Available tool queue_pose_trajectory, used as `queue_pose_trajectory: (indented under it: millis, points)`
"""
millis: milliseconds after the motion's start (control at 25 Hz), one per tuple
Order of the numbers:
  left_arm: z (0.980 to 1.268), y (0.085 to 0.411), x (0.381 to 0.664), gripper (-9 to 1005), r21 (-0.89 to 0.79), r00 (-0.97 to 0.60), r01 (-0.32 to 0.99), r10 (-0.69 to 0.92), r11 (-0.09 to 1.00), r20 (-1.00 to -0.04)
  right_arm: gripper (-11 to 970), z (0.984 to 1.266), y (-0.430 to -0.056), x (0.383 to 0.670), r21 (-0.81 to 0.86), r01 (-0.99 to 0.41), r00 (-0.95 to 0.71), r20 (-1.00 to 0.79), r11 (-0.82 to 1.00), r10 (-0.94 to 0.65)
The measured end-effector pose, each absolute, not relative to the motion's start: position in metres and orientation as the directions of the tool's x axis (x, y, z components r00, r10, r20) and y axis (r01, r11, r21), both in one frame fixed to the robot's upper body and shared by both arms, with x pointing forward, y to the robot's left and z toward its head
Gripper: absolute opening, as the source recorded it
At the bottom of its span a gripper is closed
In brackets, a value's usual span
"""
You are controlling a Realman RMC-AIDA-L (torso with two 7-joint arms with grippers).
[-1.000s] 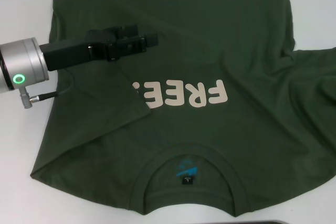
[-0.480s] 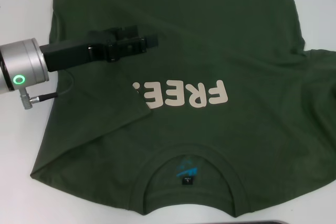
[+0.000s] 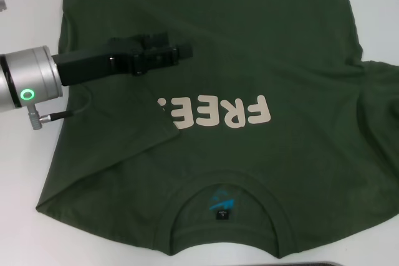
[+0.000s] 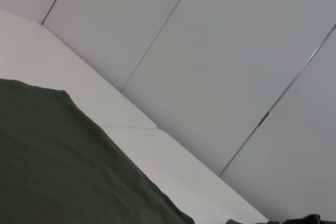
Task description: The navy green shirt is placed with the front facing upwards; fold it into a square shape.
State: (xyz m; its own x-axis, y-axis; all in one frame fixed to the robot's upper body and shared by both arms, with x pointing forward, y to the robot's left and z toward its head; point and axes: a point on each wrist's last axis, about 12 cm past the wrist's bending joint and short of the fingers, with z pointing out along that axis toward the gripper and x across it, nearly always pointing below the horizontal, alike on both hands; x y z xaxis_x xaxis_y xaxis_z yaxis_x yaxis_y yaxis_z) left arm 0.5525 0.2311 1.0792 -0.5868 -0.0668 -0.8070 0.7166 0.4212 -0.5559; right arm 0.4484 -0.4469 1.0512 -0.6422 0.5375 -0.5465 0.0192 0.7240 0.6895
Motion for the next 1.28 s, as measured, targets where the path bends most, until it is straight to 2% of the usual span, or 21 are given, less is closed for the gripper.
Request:
queue_pose_trajectory:
  millis: [720, 1280]
  points:
    - [1.077, 0.229, 0.553, 874, -0.556, -0.595, 0.713, -0.051, 0.428, -0.802, 15, 1.076, -0.391, 0.509, 0.724, -0.236, -0.68, -0.599, 0.648, 0.422]
    - [1.075, 0.229, 0.553, 874, -0.561, -0.601, 0.703, -0.056, 0.437, -0.797, 14, 1.076, -0.341, 0.54, 0.712, -0.318, -0.721, -0.611, 0.626, 0.327]
